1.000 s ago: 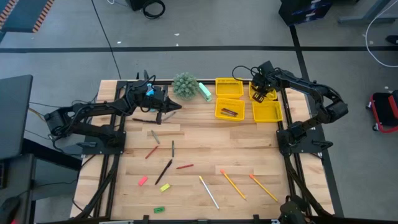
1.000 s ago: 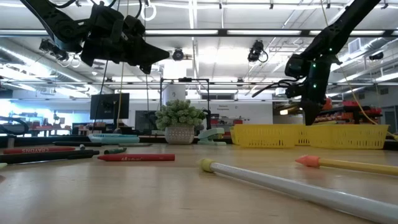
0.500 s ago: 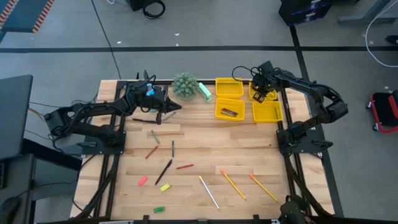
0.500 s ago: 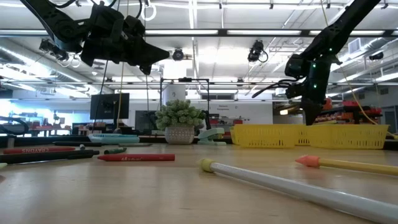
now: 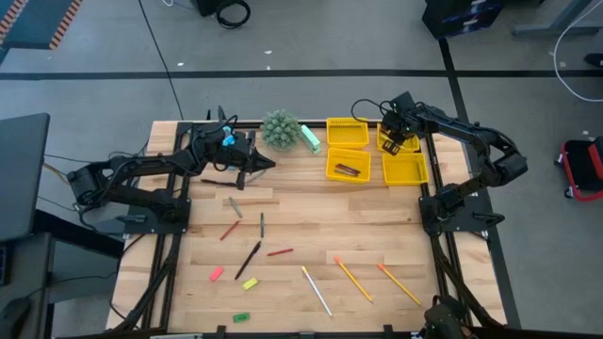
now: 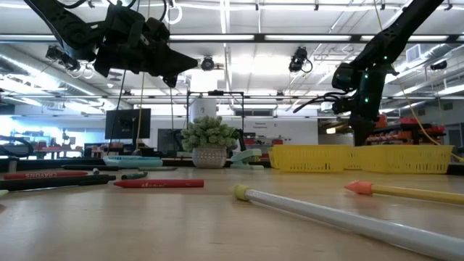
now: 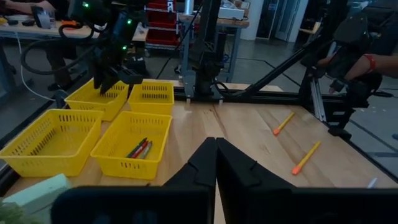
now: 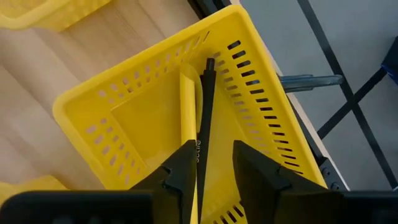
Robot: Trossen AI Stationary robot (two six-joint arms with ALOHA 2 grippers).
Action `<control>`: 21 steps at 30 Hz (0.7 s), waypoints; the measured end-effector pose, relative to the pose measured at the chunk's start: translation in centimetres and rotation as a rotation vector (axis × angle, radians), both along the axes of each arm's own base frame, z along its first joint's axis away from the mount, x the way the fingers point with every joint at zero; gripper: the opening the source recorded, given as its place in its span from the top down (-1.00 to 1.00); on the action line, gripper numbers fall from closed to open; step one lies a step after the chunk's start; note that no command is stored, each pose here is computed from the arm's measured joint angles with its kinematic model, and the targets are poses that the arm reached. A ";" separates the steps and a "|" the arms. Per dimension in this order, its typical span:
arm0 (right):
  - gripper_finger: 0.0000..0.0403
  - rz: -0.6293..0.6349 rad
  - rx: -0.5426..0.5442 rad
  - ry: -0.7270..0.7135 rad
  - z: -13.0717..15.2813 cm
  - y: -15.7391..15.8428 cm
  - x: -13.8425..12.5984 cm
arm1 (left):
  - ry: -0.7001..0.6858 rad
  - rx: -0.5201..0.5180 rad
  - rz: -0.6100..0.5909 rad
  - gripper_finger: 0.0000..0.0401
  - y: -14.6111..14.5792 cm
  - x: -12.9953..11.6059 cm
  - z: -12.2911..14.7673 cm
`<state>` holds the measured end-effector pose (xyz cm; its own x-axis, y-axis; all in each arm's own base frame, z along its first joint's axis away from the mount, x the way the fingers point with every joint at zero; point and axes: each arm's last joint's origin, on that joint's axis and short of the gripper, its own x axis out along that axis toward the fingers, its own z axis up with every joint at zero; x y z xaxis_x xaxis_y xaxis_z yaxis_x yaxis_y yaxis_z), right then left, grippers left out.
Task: Sort crayons/erasers/pens/pencils in bins
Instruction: Adjust the bottom left yellow bin
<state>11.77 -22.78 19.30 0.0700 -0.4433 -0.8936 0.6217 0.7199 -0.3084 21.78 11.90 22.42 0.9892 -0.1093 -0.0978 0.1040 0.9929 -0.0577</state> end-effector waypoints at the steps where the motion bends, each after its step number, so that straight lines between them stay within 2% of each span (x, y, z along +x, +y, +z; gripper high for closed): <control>1: 0.45 -0.007 0.004 -0.002 0.1 0.0 0.0 | -0.001 0.009 -0.001 0.95 0.0 0.0 0.0; 5: 0.45 -0.044 -0.002 -0.027 0.7 -0.2 0.2 | -0.002 0.029 -0.002 0.96 0.0 0.0 0.0; 10: 0.44 -0.036 0.036 -0.092 1.5 0.4 1.5 | -0.005 0.050 -0.003 0.87 0.0 0.0 0.0; 15: 0.44 0.079 0.079 -0.168 2.6 2.2 4.8 | -0.007 0.071 -0.003 0.84 0.0 0.0 0.0; 21: 0.43 0.266 0.129 -0.154 3.8 7.1 9.5 | -0.015 0.129 -0.001 0.90 0.2 -0.1 0.0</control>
